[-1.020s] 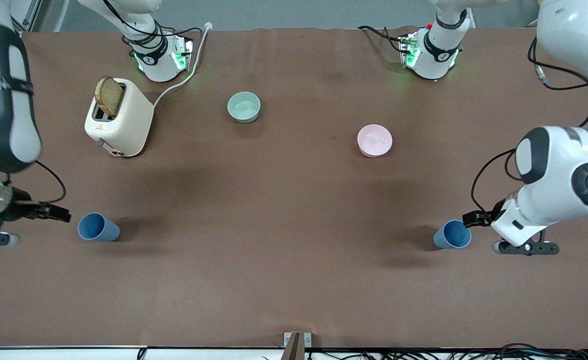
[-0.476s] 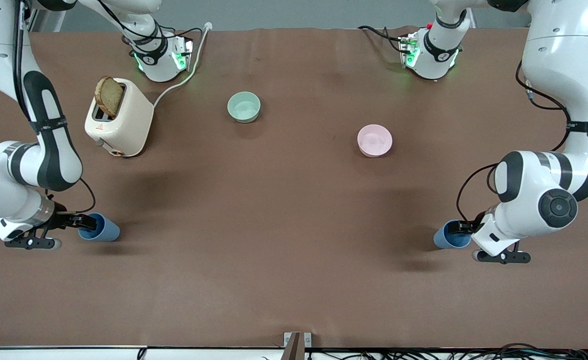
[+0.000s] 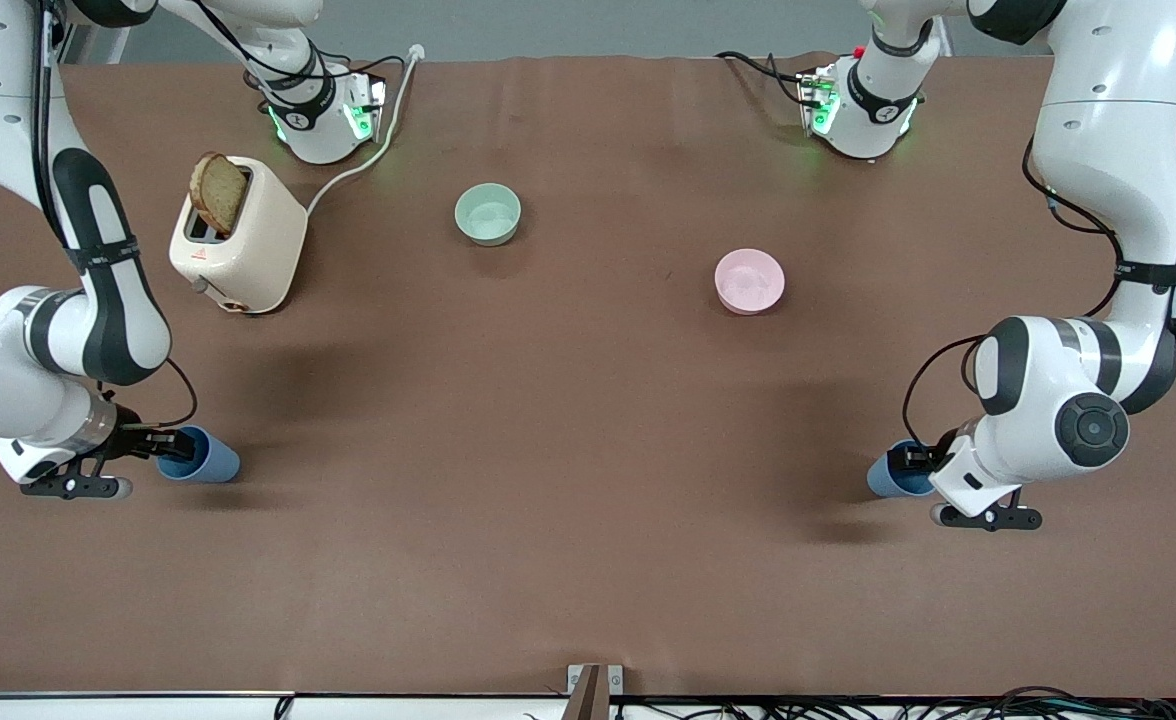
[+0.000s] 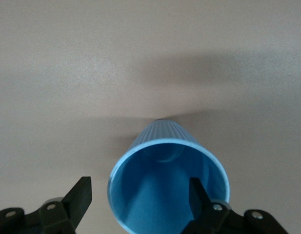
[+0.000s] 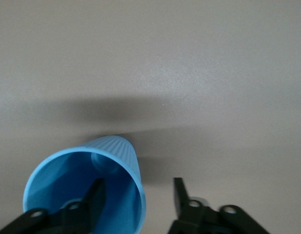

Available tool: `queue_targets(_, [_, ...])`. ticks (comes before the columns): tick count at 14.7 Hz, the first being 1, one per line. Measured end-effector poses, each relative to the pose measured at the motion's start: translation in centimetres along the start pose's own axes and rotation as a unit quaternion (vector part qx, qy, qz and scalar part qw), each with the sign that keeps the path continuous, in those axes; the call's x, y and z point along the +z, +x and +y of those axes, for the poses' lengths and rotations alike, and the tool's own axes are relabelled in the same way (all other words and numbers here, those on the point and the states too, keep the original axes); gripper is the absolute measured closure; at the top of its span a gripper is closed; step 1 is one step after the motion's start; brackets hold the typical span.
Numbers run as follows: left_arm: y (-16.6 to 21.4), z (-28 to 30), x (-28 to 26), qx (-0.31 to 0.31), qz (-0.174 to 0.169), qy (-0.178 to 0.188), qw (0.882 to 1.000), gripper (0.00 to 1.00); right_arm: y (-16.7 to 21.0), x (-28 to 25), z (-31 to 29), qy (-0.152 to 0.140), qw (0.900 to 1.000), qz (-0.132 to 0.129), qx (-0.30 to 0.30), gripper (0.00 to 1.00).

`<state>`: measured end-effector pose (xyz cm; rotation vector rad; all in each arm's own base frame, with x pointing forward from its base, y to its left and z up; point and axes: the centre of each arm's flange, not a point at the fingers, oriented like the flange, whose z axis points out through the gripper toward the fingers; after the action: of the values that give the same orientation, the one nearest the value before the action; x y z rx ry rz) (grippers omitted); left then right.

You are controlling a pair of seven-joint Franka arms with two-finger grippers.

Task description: Stack blue cups with both arms

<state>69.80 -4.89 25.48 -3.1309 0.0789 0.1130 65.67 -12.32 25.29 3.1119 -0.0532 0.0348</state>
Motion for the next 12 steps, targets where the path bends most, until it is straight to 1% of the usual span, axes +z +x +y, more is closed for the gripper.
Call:
queue_targets(1, [0.1,0.0,0.2,-0.001,0.000,0.000,1.000,0.16,0.0,0.0,0.0,0.000,1.000,0.000,0.000,0.54])
queue_targets(2, [0.1,0.1,0.3,-0.001,0.000,0.000,1.000,0.29,0.1,0.0,0.0,0.000,1.000,0.001,0.000,0.64])
queue_targets(3, [0.1,0.3,0.4,-0.001,0.000,-0.001,1.000,0.39,0.1,-0.1,0.0,0.000,1.000,0.002,0.000,0.76])
queue_targets(5, [0.2,0.7,0.2,0.001,0.002,-0.001,1.000,0.59,0.3,-0.4,0.0,0.000,1.000,0.005,0.000,0.94])
queue_targets(6, [0.3,1.0,0.1,0.003,0.004,-0.001,1.000,0.68,0.5,-0.7,0.1,-0.001,1.000,0.009,0.000,0.95])
queue_targets(7, [0.4,1.5,-0.2,0.005,0.006,-0.003,1.000,0.75,0.8,-1.0,0.2,-0.002,1.000,0.012,0.001,0.95])
queue_targets(8, [0.5,2.3,-0.5,0.005,0.009,-0.007,1.000,0.89,1.0,-1.4,0.3,-0.003,1.000,0.016,0.002,0.95])
queue_targets(9, [0.6,3.6,-1.1,0.001,0.015,-0.015,1.000,0.96,1.3,-1.8,0.4,-0.003,1.000,0.018,0.002,0.95])
queue_targets(12, [0.7,10.0,-3.7,-0.017,0.032,-0.049,0.998,0.96,2.5,-4.6,0.3,0.000,1.000,0.003,0.000,0.95])
